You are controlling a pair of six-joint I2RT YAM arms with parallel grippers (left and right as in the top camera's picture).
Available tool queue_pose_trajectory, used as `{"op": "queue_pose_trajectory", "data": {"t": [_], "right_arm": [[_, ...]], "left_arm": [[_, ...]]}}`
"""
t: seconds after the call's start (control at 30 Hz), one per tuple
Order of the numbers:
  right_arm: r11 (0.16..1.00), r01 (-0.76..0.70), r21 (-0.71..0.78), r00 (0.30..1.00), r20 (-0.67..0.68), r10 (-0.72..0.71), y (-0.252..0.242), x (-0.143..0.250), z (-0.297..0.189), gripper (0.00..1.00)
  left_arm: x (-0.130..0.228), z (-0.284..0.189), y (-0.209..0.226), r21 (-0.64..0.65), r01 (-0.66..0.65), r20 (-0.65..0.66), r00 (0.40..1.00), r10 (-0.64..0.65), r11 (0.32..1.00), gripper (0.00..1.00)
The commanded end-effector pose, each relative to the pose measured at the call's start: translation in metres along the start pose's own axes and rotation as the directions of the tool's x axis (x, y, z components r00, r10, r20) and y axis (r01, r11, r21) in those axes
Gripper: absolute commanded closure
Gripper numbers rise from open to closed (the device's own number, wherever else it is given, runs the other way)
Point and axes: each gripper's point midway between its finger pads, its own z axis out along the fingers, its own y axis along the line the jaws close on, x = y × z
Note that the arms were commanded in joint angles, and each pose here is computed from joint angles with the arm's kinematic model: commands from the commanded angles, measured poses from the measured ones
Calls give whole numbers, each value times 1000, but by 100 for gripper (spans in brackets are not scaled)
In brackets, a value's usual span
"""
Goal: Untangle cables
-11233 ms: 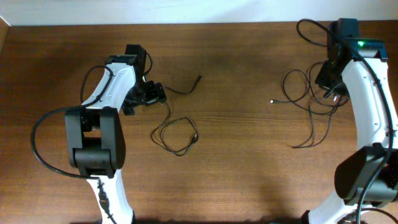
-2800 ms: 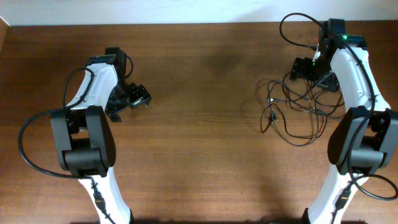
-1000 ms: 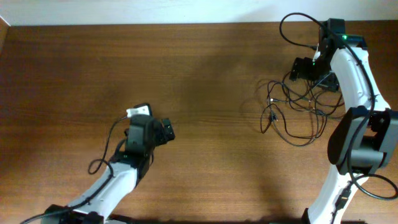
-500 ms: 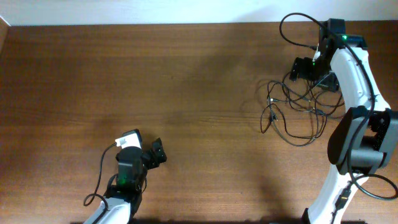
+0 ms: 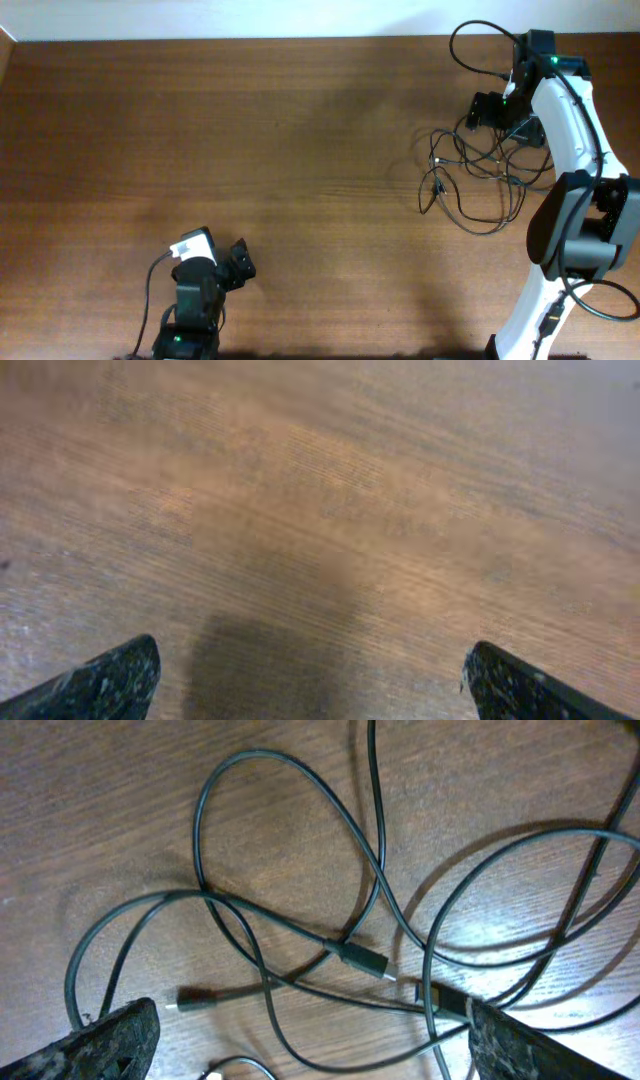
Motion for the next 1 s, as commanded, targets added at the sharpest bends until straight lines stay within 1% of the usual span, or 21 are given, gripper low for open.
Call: {"op": "queue_pose_trajectory", "data": {"t": [0.0, 0.1, 0.2, 0.37, 0.47, 0.97], "right_arm": [[1000, -10, -4, 1000, -5, 10, 0, 1, 2, 2], [1000, -10, -4, 1000, -5, 10, 0, 1, 2, 2], [1000, -10, -4, 1000, -5, 10, 0, 1, 2, 2], [1000, -10, -4, 1000, -5, 10, 0, 1, 2, 2], [1000, -10, -4, 1000, -5, 10, 0, 1, 2, 1], [1000, -10, -4, 1000, -5, 10, 0, 1, 2, 2]], "left_arm": [[-31, -15, -15, 66, -120, 152, 982, 109, 991, 1], [-49, -28, -30, 117, -213, 258, 950, 178, 970, 1], [-60, -36, -36, 116, -293, 325, 914, 242, 949, 1], [-86, -59, -45, 96, -361, 475, 836, 276, 928, 1], [-102, -75, -49, 83, -379, 560, 783, 271, 922, 1], [-102, -75, -49, 83, -379, 560, 783, 271, 922, 1]]}}
